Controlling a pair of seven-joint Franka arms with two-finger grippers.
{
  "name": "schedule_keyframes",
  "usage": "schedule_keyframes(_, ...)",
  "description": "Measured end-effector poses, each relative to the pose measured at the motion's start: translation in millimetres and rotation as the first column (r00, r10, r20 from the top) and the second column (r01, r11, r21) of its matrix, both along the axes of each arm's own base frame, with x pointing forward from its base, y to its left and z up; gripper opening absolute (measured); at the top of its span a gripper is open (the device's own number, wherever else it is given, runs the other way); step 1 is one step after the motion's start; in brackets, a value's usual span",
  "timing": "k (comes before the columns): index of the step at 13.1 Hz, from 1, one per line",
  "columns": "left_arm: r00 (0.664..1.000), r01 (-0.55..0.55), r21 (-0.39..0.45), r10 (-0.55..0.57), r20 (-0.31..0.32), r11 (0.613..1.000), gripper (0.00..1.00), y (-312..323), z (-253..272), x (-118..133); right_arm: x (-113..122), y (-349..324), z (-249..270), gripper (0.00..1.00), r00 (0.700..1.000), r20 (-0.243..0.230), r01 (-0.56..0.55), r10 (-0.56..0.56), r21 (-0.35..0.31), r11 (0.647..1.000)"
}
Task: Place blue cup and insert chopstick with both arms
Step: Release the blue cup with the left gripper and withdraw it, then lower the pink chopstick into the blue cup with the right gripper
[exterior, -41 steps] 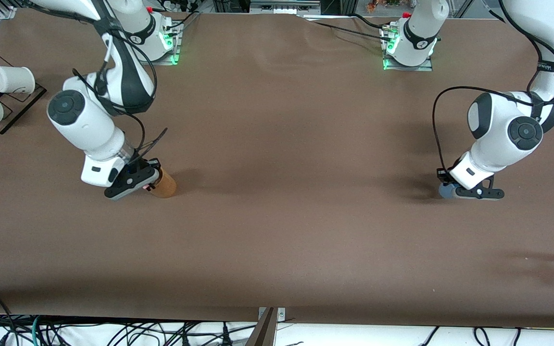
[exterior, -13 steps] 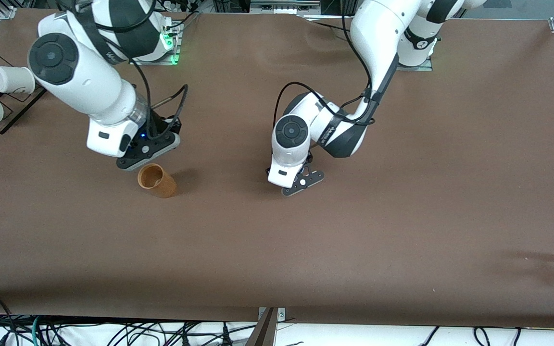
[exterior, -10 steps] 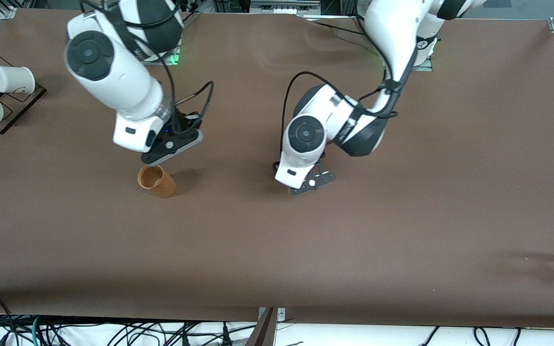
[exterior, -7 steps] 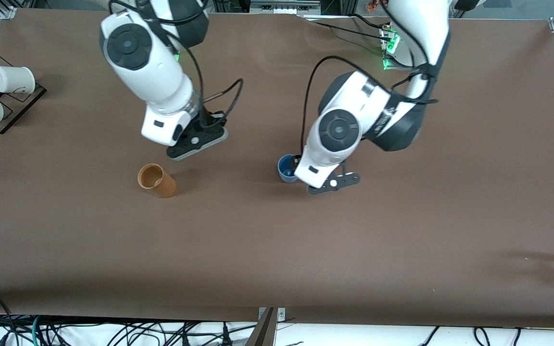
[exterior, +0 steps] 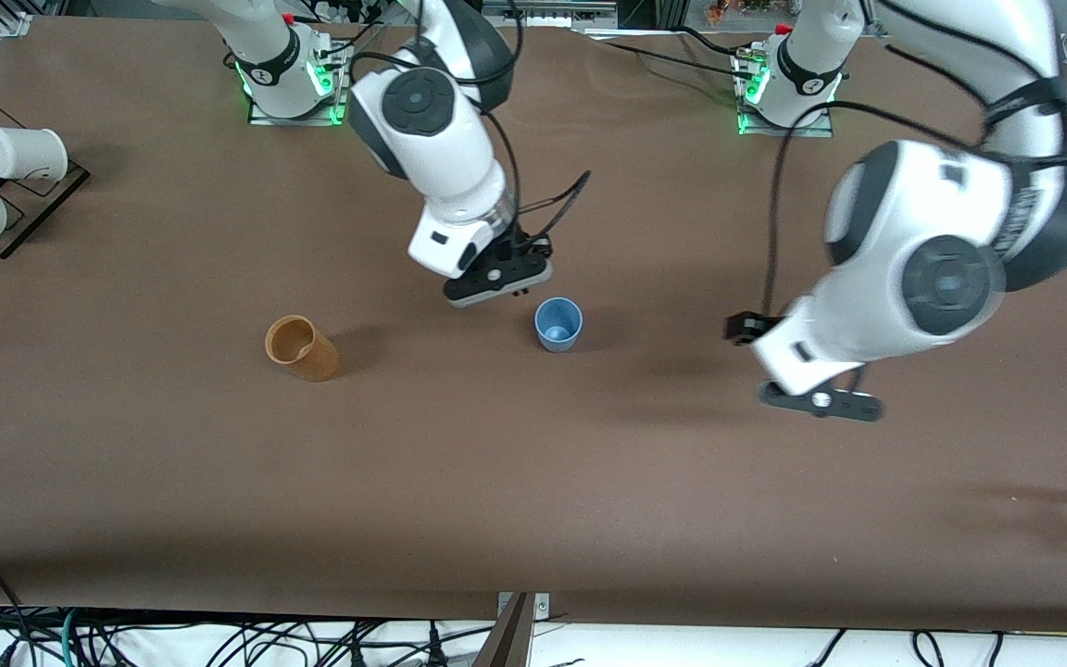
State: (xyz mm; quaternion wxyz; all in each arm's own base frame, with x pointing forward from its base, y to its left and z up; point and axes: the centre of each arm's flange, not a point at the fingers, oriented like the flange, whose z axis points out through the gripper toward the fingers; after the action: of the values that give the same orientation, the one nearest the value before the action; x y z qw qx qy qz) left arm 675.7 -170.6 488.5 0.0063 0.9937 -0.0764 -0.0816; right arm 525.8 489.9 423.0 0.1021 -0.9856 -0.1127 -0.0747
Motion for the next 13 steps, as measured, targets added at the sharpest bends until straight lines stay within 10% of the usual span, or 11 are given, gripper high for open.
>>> schedule_keyframes(13, 0.978, -0.157, -0.025, 0.158, 0.132, 0.987, 1.00, 176.1, 117.8, -88.9, 12.9, 44.2, -26.7, 0.08, 0.990, 0.137, -0.020, 0.027, -0.057, 0.998)
